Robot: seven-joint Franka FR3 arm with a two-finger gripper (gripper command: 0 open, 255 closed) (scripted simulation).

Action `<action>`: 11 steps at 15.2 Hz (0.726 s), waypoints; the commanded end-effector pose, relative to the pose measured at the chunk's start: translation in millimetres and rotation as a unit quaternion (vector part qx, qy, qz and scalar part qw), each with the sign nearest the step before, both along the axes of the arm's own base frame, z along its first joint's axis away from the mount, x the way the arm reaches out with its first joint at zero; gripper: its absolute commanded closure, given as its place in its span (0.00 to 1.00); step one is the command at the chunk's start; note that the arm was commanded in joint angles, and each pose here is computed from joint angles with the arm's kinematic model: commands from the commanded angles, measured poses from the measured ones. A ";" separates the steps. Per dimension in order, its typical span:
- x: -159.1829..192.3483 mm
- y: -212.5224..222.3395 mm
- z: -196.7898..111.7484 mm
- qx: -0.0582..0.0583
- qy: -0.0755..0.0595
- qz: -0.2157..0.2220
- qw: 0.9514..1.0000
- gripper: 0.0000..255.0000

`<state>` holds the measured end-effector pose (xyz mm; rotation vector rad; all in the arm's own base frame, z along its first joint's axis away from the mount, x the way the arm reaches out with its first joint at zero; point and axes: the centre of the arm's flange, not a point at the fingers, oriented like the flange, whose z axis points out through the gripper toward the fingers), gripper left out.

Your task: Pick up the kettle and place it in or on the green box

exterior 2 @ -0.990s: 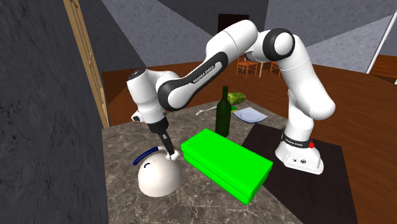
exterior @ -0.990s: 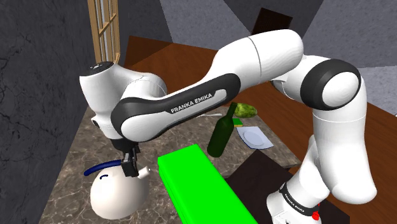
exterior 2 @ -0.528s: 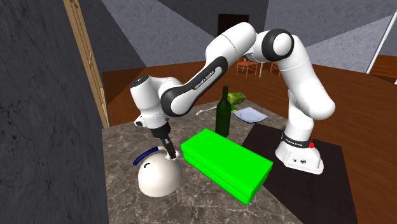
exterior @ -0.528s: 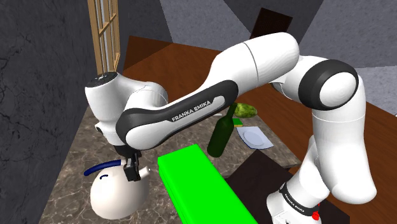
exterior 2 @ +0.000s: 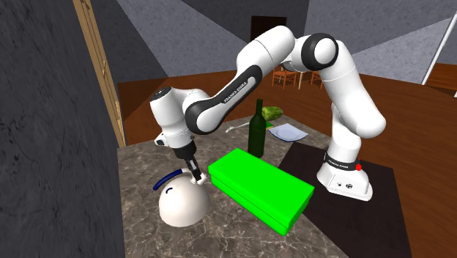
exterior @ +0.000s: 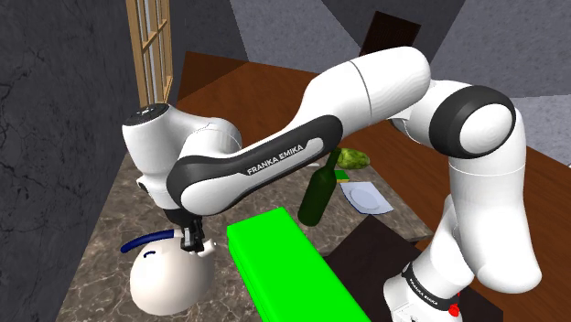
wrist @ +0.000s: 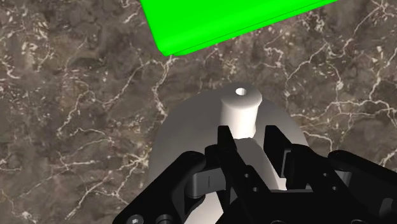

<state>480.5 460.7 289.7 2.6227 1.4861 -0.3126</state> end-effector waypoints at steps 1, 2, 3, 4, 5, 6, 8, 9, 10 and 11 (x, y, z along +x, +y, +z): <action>0.0 0.0 -0.1 0.000 0.000 0.000 1.000 1.00; 0.0 0.0 -0.1 0.000 0.000 0.000 1.000 1.00; 0.0 0.0 -0.1 0.000 0.000 0.000 1.000 1.00; 0.1 0.0 -0.1 0.000 0.000 0.000 1.000 1.00; 0.1 0.0 -0.1 0.000 0.000 0.000 1.000 1.00; 0.0 0.0 -0.1 0.000 0.000 0.000 1.000 1.00; 0.0 0.0 10.4 0.000 0.000 0.000 1.000 1.00; 0.0 0.0 15.7 0.000 0.000 0.000 1.000 1.00; 0.0 0.0 21.0 0.000 0.000 0.000 1.000 1.00; 0.0 0.0 26.3 0.000 0.000 0.000 1.000 1.00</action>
